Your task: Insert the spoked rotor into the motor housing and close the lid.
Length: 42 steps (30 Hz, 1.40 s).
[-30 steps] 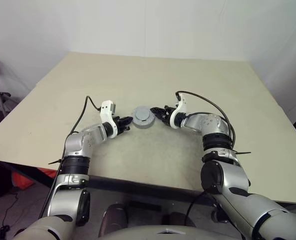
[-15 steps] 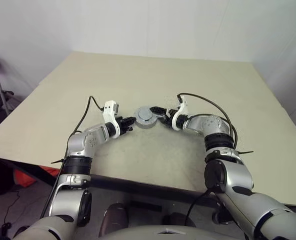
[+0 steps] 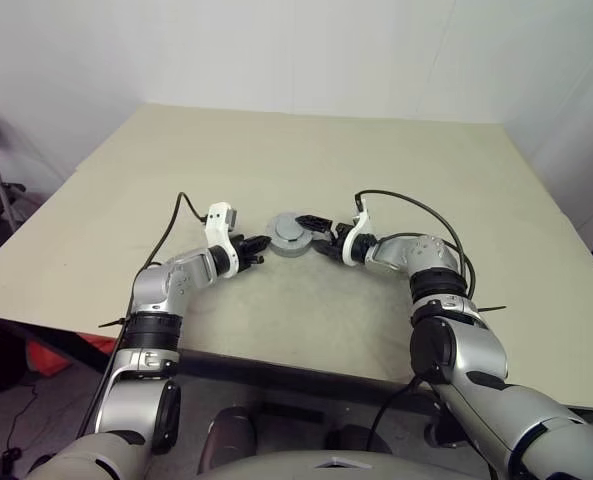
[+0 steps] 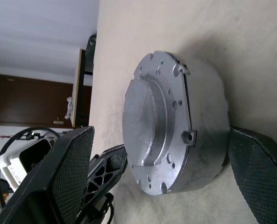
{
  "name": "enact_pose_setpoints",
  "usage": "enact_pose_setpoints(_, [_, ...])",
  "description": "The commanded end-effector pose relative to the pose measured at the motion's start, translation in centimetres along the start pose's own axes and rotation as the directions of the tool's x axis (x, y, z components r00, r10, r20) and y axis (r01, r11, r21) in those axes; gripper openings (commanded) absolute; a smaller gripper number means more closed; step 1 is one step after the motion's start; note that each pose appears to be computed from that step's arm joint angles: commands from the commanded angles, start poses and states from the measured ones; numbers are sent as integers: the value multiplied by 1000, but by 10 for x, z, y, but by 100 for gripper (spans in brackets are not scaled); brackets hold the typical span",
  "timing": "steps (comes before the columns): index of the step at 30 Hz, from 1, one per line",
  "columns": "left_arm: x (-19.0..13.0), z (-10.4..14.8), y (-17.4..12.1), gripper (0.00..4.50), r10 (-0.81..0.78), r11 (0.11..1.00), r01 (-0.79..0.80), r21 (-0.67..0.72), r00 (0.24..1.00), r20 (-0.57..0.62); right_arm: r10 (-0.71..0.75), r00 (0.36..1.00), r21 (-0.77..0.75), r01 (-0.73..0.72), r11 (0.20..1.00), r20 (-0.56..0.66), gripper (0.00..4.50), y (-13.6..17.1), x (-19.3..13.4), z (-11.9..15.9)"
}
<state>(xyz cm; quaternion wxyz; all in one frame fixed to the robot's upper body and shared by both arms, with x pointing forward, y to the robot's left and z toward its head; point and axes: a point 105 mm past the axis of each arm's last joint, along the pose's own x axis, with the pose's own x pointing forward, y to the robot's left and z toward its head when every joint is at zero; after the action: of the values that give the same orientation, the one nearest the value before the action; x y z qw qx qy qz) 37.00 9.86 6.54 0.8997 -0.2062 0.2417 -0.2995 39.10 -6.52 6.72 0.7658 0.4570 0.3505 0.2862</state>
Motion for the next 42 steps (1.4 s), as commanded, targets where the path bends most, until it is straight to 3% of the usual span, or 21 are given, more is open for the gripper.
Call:
enact_pose_setpoints(1, [3, -16, 0, 30, 11, 1000, -12, -14, 998, -59, 63, 996, 11, -63, 998, -56, 447, 18, 18, -15])
enact_pose_setpoints(12, [0, -15, 6, 30, 32, 999, -33, -24, 998, -48, 26, 998, -65, -29, 997, -50, 447, 21, 29, -15])
enact_pose_setpoints(19, [1, -14, 7, 30, 36, 999, -37, -24, 998, -46, 92, 993, -63, -97, 993, -76, 228, 34, 30, -17])
enact_pose_setpoints(21, [1, -14, 7, 30, 36, 999, -37, -22, 998, -48, 103, 992, -65, -108, 992, -79, 200, 36, 29, -17])
enact_pose_setpoints(37, [-1, -8, 9, 30, 39, 999, -39, -10, 999, -31, 123, 992, -36, -124, 992, -35, 200, 39, 29, -9])
enact_pose_setpoints(42, [-20, 24, 14, 30, 13, 997, -4, -75, 992, 127, 123, 992, 42, -123, 991, 11, 200, 37, 27, -2])
